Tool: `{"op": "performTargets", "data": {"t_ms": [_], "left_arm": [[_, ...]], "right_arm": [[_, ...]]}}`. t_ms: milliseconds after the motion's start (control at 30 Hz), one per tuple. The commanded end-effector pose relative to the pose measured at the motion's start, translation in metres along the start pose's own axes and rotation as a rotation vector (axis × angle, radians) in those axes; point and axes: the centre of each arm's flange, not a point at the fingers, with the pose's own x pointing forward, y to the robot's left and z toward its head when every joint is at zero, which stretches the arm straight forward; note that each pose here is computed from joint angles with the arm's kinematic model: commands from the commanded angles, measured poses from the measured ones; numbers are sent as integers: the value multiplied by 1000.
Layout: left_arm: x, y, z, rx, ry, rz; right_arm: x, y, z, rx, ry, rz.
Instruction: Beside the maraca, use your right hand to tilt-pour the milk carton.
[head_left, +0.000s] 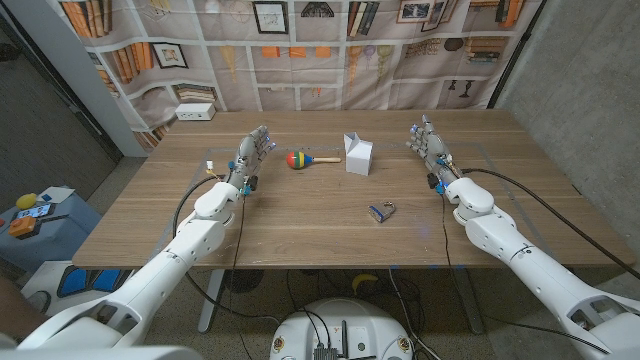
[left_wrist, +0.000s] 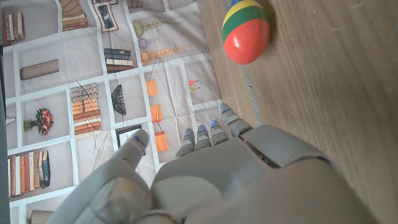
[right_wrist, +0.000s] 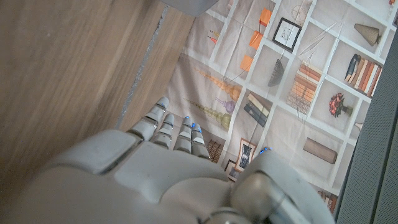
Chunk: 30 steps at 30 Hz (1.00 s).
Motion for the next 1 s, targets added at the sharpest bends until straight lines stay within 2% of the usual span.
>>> {"op": "performTargets", "data": {"t_ms": [33,367,700,1000], "left_arm": [[-3,4,7,11,2,-1],[0,8,11,25,8,-21],[2,8,13,8,-13,-7],[-4,9,12,-4,-21,21]], "right_arm": [[0,4,9,-148,-11,4],[1,6,15,-268,-5,24],[2,6,20,-360,0,77],[5,3,22,-447,15,125]]}}
